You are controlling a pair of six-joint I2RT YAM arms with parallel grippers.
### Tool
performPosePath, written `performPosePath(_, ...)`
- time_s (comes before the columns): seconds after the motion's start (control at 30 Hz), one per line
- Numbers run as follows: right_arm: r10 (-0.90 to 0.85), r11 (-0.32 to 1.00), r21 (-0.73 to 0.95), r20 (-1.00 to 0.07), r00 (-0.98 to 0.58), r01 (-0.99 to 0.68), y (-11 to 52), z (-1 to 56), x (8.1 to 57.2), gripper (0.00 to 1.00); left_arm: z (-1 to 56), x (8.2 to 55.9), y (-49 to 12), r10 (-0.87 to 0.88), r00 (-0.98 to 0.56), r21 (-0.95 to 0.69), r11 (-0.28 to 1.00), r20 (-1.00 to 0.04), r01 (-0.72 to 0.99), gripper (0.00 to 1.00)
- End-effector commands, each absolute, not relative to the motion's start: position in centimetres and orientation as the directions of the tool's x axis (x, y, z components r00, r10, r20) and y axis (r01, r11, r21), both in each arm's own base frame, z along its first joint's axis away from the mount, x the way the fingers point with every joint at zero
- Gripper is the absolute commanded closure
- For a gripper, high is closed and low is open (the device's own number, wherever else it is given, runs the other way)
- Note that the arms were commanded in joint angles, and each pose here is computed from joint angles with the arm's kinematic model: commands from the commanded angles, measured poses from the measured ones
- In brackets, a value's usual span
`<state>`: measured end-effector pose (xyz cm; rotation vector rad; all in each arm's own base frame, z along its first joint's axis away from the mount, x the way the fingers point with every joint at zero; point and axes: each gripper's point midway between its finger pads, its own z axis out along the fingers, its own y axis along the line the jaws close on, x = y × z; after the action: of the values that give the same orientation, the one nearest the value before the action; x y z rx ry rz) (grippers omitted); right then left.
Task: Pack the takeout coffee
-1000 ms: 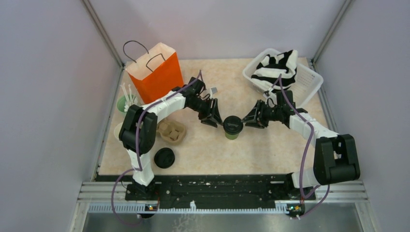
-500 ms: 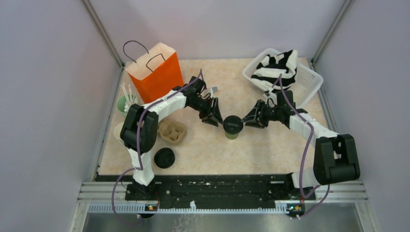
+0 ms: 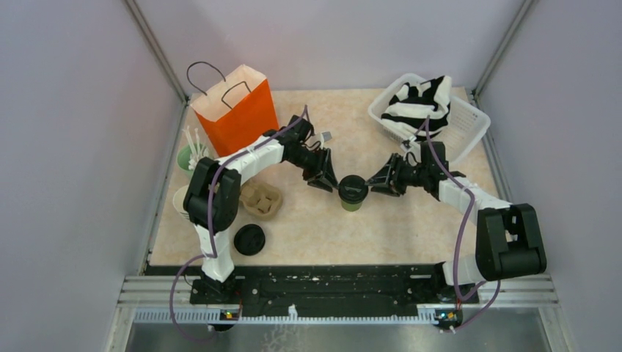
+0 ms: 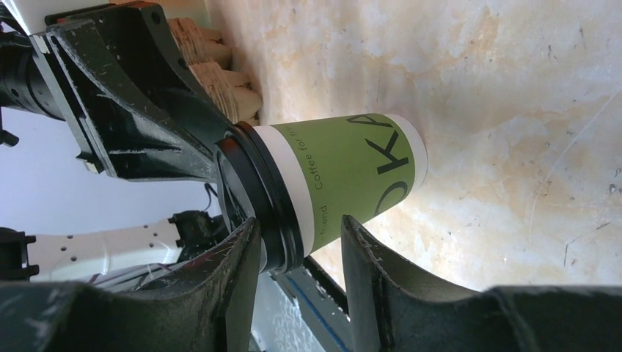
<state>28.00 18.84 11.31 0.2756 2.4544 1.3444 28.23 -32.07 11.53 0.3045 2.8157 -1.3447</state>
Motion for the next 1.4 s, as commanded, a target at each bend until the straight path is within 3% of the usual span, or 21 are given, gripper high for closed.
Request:
performPosePath(0.0, 0.343, 0.660, 0.735, -0.107, -0.933, 0.158, 17.0, 5.4, 25.7, 0.57, 5.4, 27.1, -29.8, 0.179, -0.983, -0.592, 0.789, -0.034, 0.164, 0.61)
performPosePath(0.17, 0.346, 0.681, 0.705, -0.068, -0.936, 0.201, 16.6, 3.7, 24.5, 0.57, 2.1, 25.4, -27.5, 0.185, -0.983, -0.487, 0.860, 0.015, 0.155, 0.64)
performPosePath(0.37, 0.325, 0.641, 0.760, -0.147, -0.934, 0.104, 17.5, 8.6, 26.8, 0.57, 3.9, 26.4, -27.5, 0.210, -0.977, -0.473, 0.857, -0.041, 0.205, 0.63)
performPosePath(0.57, 0.308, 0.594, 0.804, -0.211, -0.928, 0.015, 18.5, 13.6, 28.5, 0.49, 9.9, 28.1, -30.4, 0.217, -0.968, -0.590, 0.768, -0.125, 0.248, 0.51)
performPosePath(0.83, 0.296, 0.587, 0.809, -0.240, -0.924, -0.022, 18.7, 15.7, 28.9, 0.34, 13.0, 28.4, -30.2, 0.211, -0.962, -0.587, 0.762, -0.172, 0.272, 0.43)
performPosePath(1.1, 0.239, 0.594, 0.804, -0.218, -0.946, -0.035, 18.8, 15.1, 26.9, 0.16, 16.0, 29.5, -30.9, 0.226, -0.940, -0.611, 0.716, -0.254, 0.338, 0.21)
performPosePath(1.23, 0.210, 0.579, 0.815, -0.180, -0.961, -0.026, 19.8, 14.2, 25.5, 0.14, 17.6, 31.4, -32.6, 0.226, -0.917, -0.644, 0.657, -0.328, 0.392, 0.09)
performPosePath(1.37, 0.250, 0.516, 0.857, -0.161, -0.955, -0.009, 20.4, 14.6, 25.2, 0.19, 18.3, 32.2, -35.4, 0.233, -0.907, -0.738, 0.528, -0.351, 0.420, 0.11)
